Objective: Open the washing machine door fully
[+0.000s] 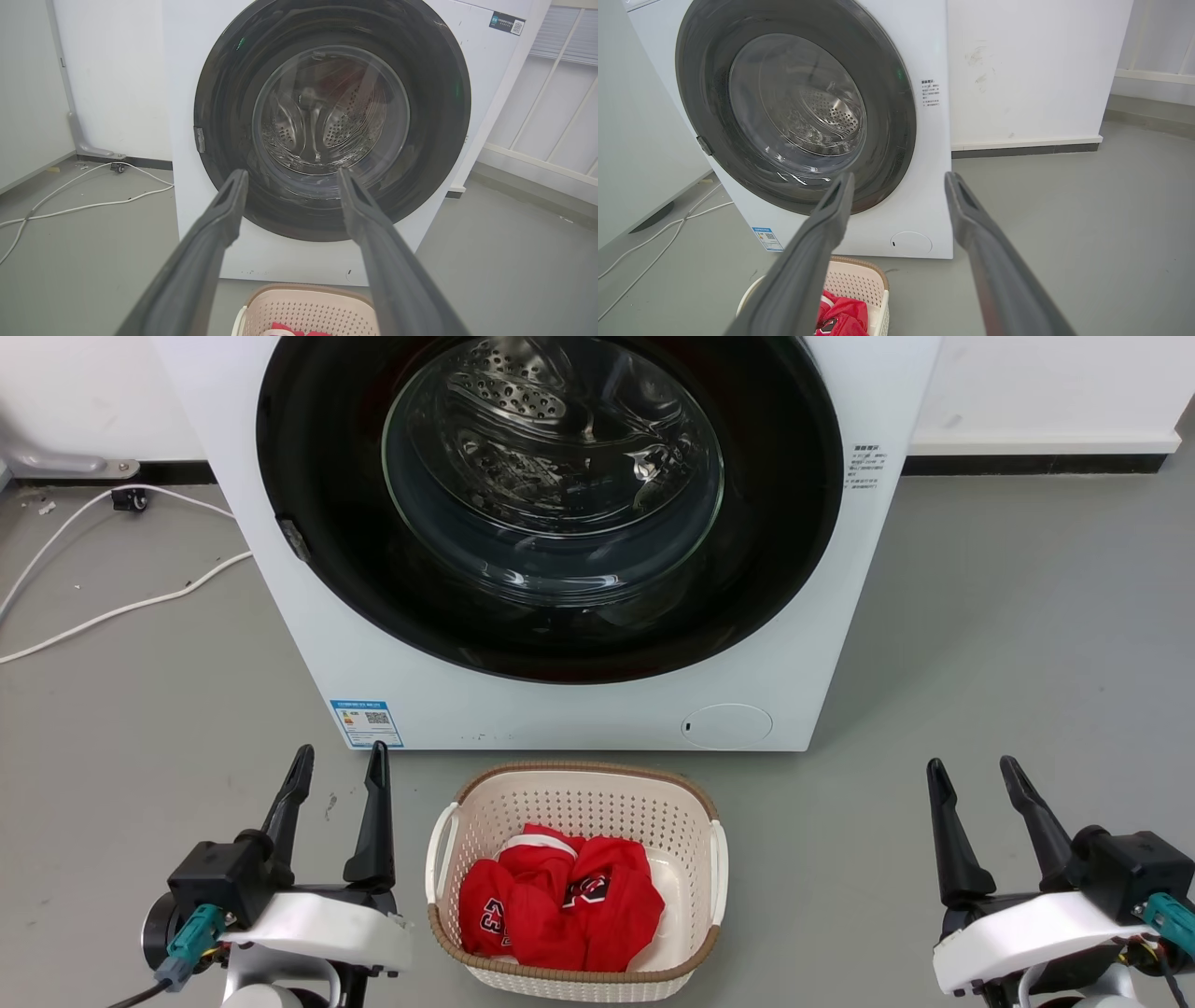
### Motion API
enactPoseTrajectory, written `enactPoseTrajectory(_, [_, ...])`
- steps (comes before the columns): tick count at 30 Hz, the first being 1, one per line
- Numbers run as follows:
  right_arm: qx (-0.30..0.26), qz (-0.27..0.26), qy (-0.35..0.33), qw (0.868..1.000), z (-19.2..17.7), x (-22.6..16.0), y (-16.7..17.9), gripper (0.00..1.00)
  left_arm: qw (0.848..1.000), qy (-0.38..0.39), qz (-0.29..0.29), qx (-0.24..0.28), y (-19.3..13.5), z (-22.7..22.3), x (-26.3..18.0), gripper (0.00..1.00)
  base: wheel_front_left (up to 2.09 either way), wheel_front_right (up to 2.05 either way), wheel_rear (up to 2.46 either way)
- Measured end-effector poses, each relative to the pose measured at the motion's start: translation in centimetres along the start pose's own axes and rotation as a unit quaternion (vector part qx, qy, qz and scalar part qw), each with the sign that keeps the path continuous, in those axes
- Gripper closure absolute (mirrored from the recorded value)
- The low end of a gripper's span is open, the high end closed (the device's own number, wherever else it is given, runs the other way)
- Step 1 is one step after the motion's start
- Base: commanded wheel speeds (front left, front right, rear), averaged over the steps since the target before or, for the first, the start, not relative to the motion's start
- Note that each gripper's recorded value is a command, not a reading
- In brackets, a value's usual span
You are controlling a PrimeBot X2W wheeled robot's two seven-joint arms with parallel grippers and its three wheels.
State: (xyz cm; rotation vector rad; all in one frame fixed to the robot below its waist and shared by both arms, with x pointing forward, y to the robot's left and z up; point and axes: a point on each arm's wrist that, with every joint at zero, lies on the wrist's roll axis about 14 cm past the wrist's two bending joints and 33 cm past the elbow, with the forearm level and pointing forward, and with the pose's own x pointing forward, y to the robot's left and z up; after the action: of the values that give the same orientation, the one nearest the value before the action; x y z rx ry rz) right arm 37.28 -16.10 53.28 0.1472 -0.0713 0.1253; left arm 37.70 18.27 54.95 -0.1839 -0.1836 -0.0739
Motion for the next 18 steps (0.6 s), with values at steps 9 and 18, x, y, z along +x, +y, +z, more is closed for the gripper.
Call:
enactPoseTrajectory(9, [-0.033,0.005,0.006,0.999,-0.18,-0.10,0.19,0.00,0.999,-0.001,-0.007,0.035,-0.22,-0.11,-0.04,0.00,0.00,0.00,0.00])
enactPoseTrajectory(18, [-0.057,0.008,0.008,0.998,-0.26,-0.13,0.31,0.00,0.998,-0.003,-0.014,0.067,-0.46,-0.14,-0.03,0.00,0.00,0.00,0.00])
